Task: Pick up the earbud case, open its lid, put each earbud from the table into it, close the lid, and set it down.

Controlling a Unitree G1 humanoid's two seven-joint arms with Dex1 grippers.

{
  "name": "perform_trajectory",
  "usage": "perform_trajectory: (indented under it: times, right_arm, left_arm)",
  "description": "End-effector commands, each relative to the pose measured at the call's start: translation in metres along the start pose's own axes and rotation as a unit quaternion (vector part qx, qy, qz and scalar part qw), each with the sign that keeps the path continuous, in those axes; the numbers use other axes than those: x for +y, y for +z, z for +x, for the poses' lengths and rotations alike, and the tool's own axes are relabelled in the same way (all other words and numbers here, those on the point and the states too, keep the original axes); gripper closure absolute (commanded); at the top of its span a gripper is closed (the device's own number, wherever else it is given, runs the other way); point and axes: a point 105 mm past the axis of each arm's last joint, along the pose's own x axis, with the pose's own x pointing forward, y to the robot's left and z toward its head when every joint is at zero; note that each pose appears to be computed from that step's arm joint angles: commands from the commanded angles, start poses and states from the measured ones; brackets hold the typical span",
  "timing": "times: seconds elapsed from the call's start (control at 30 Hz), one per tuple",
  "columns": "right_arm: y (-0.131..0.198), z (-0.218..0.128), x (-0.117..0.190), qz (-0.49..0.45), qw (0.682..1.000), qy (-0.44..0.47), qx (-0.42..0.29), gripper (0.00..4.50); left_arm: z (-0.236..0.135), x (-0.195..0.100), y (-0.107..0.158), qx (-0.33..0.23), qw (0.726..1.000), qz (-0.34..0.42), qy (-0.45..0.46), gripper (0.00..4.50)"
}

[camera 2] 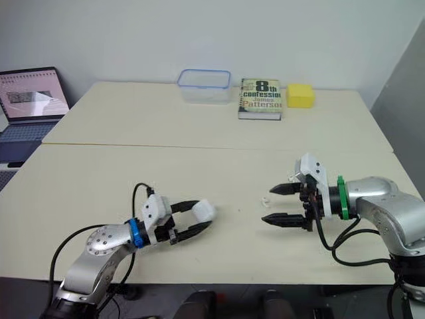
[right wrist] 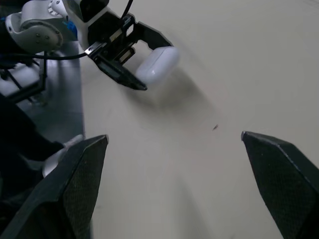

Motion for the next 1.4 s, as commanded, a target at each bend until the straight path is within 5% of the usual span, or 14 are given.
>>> perform_trajectory:
  times: [0.03, 0.3, 0.73, 0.83, 1.13, 1.4]
  right_arm:
    - [0.002, 0.014, 0.024, 0.059, 0.997, 0.036, -0.022, 0.0]
    - [0.002, 0.041, 0.02, 0.146, 0.988, 0.028, -0.039, 0.0]
    - [0.004, 0.058, 0.026, 0.184, 0.98, 0.058, -0.039, 0.0]
    - [0.004, 0.059, 0.025, 0.192, 0.979, 0.061, -0.04, 0.57]
    - [0.001, 0.062, 0.025, 0.202, 0.977, 0.067, -0.034, 3.71]
    - [0.003, 0.062, 0.023, 0.205, 0.976, 0.071, -0.032, 3.72]
  left_arm:
    - [0.014, -0.014, 0.023, -0.048, 0.994, 0.077, -0.065, 1.73]
    - [0.028, -0.016, 0.038, -0.103, 0.979, 0.147, -0.092, 1.73]
    - [0.031, -0.019, 0.041, -0.118, 0.975, 0.166, -0.092, 1.73]
    - [0.031, -0.02, 0.041, -0.118, 0.974, 0.168, -0.094, 1.73]
    - [0.033, -0.019, 0.044, -0.126, 0.973, 0.173, -0.087, 1.73]
    - [0.036, -0.02, 0.047, -0.137, 0.972, 0.171, -0.085, 1.73]
